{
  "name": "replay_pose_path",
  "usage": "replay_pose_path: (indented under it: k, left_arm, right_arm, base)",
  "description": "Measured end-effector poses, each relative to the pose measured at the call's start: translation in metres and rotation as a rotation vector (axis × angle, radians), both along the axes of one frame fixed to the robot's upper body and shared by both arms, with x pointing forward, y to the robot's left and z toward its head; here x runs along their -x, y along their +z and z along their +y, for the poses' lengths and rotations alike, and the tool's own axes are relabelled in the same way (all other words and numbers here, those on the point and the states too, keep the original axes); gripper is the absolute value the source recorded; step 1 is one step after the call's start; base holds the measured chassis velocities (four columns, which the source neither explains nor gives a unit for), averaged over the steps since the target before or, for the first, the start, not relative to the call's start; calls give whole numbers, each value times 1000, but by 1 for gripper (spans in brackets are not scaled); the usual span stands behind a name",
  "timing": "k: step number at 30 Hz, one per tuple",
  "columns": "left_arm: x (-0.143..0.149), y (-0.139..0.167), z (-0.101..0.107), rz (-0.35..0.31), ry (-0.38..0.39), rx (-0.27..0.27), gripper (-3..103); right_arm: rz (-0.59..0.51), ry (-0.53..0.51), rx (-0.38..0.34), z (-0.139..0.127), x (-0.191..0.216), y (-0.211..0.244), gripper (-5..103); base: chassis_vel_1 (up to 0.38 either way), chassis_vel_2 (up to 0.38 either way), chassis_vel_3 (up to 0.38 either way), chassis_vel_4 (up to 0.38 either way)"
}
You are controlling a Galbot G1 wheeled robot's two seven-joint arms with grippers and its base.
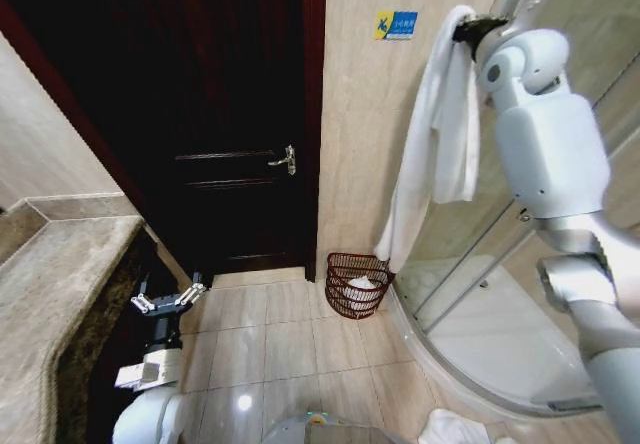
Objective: Discard the used towel into the hamper.
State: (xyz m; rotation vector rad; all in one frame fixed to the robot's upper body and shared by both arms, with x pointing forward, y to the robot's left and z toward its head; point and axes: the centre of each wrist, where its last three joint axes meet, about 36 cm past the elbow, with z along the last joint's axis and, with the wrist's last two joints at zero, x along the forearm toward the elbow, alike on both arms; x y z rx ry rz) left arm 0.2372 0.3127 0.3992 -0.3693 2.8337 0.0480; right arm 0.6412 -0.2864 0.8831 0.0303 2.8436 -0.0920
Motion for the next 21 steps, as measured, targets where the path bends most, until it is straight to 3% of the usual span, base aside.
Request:
replay_pose_path:
  k: [10,21]
  left_arm:
    - [-2,2,1,-7,-5,6,100]
    - [-1,-2,3,-3,1,5,100]
  right_arm:
    - [18,-10,-12,7,7,-1,5]
    - [91,-26,13,-15,11,-63,5]
  base:
    - [0,0,0,0]
    - [0,0,0,0]
